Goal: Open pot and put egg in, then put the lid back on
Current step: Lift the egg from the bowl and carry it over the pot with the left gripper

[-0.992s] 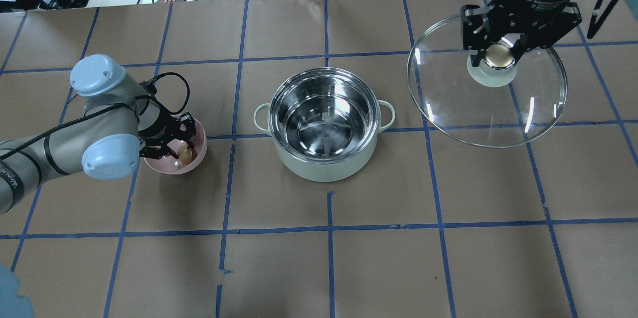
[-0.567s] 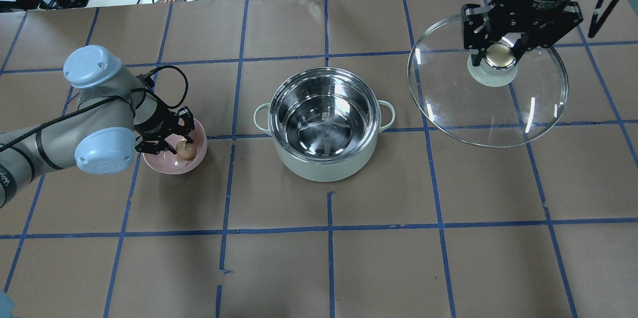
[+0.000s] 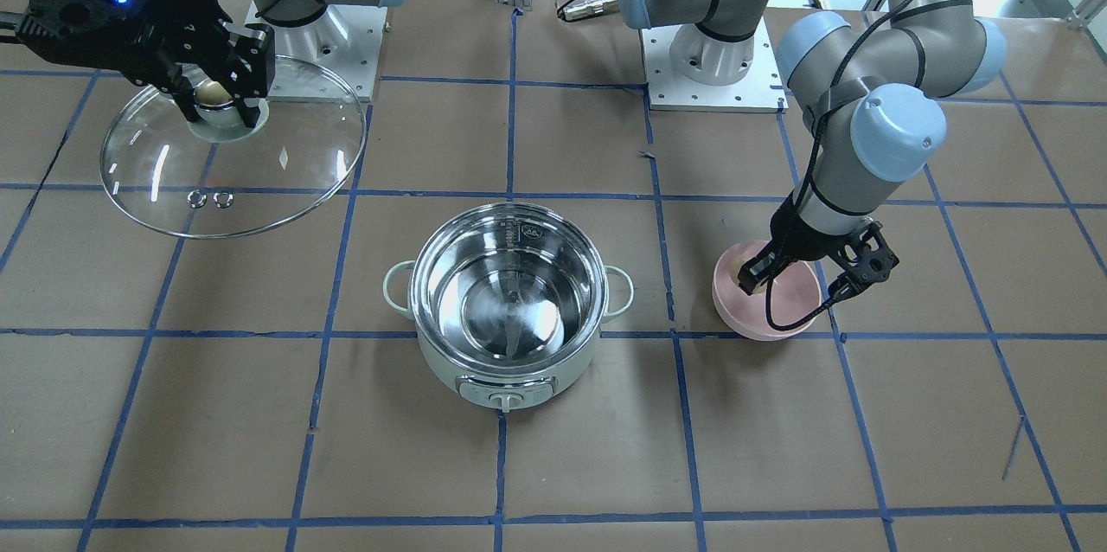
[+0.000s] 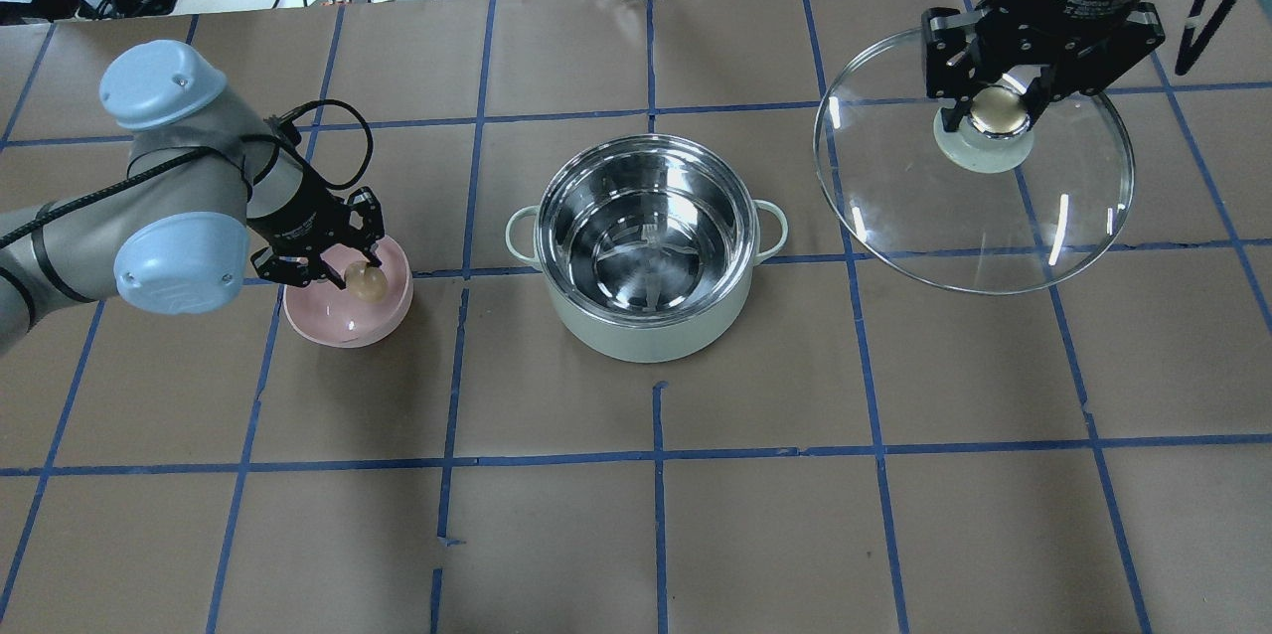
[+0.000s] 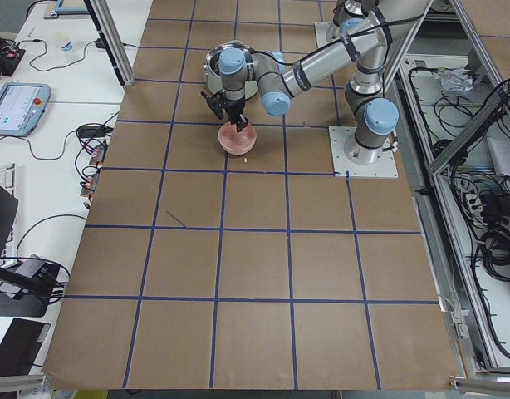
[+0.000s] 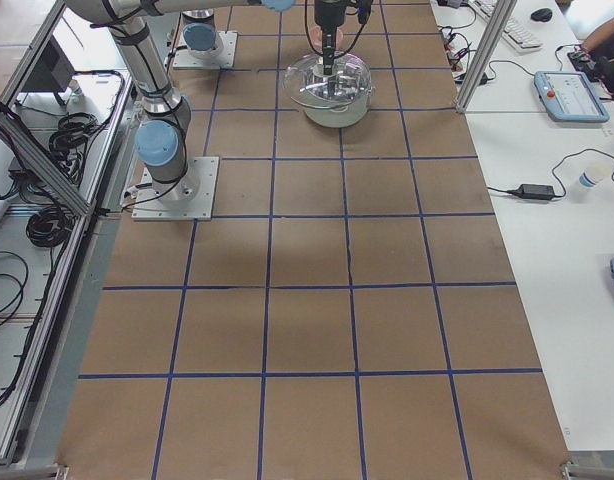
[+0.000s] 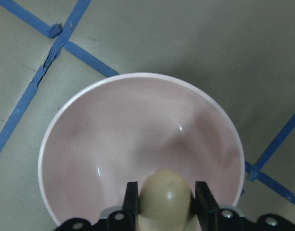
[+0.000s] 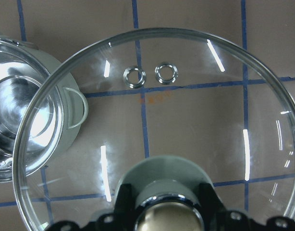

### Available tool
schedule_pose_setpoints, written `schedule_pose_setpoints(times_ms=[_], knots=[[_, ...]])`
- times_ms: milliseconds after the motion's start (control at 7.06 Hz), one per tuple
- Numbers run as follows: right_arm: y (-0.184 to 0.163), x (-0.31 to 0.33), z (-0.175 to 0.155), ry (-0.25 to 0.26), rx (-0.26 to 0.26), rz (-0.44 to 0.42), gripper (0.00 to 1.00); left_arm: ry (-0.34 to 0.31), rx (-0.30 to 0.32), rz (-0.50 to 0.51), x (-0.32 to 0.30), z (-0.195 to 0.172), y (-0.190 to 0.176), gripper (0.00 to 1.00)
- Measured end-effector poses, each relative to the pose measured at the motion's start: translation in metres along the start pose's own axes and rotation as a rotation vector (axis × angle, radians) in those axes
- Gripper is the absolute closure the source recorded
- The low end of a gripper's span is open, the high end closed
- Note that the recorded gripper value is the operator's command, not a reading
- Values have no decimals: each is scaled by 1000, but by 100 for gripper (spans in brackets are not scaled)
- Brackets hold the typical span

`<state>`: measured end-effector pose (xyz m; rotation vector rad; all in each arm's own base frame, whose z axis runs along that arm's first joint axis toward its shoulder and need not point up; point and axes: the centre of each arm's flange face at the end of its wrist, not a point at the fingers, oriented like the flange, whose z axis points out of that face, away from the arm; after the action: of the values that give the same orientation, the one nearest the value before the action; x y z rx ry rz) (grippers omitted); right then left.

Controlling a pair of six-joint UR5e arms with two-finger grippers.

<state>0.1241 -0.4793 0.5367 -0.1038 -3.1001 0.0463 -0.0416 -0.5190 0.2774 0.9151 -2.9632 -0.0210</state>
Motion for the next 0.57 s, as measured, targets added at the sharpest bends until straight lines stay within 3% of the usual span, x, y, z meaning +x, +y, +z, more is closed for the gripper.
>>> schedule_pose_setpoints(times_ms=[283,567], knots=[[0,1,1,0,-6,-4,95,31,33,17,42,-45,13,86],[0,2,1,0,-8,-7,95,122,50,-6,98,-77,41,86]])
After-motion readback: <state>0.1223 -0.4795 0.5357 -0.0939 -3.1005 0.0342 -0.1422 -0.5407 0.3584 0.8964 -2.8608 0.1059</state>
